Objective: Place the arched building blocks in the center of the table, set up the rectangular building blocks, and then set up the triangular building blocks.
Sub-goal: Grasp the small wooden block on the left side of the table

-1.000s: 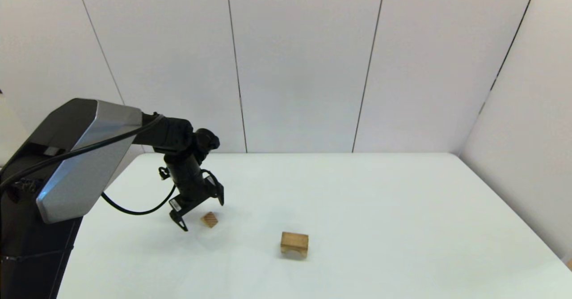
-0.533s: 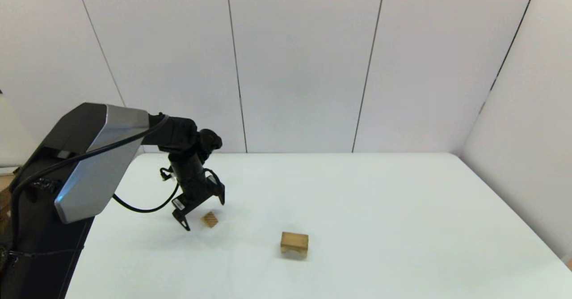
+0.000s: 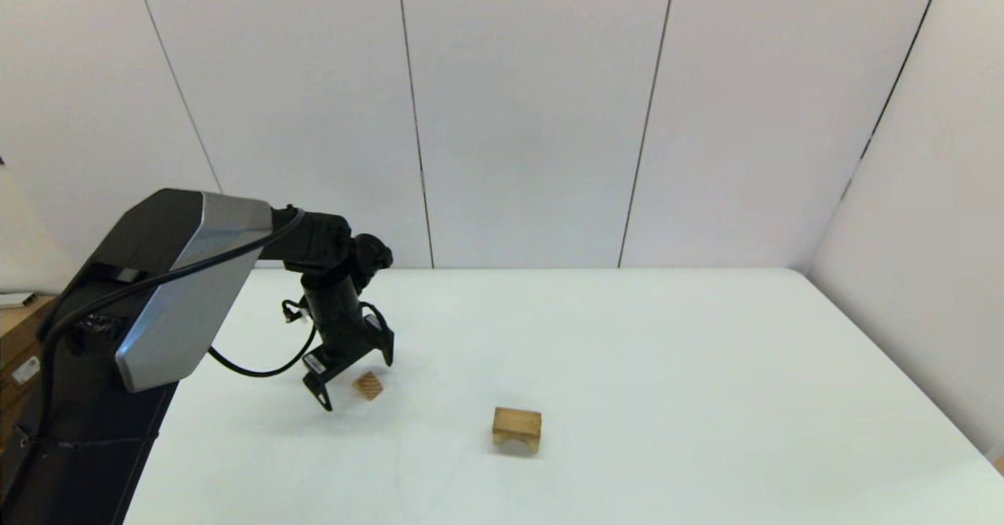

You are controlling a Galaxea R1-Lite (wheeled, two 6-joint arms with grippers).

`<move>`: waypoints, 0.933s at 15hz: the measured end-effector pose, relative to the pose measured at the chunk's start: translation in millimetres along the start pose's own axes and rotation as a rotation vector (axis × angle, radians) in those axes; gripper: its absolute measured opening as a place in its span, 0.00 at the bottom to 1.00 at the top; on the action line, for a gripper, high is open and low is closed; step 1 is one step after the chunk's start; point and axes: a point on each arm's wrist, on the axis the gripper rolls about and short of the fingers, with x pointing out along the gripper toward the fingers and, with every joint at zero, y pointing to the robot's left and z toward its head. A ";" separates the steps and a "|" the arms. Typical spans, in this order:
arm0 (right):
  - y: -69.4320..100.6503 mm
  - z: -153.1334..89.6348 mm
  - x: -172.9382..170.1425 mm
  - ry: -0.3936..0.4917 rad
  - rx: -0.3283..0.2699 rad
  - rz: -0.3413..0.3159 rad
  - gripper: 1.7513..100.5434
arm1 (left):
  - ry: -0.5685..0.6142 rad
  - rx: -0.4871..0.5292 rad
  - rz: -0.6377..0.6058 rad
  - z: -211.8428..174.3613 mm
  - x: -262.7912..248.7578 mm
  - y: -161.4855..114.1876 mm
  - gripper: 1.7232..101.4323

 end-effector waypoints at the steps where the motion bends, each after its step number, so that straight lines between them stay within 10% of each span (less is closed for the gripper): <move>1: 0.0 0.0 0.0 0.000 0.000 0.000 0.97 | 0.001 0.000 0.003 0.1 0.2 -0.1 0.96; 4: 0.0 0.0 0.0 0.000 0.000 0.001 0.97 | 0.009 0.000 0.018 -0.1 0.1 0.3 0.96; 11: 0.0 0.0 0.0 0.000 0.000 0.000 0.97 | 0.014 0.001 0.026 0.3 3.6 0.0 0.42; 12: 0.0 0.0 0.0 0.000 0.000 0.000 0.97 | 0.013 0.002 0.027 0.3 3.9 0.0 0.19; 14: 0.0 0.0 0.0 0.000 0.000 0.000 0.97 | 0.013 0.001 0.023 0.4 3.3 -0.7 0.20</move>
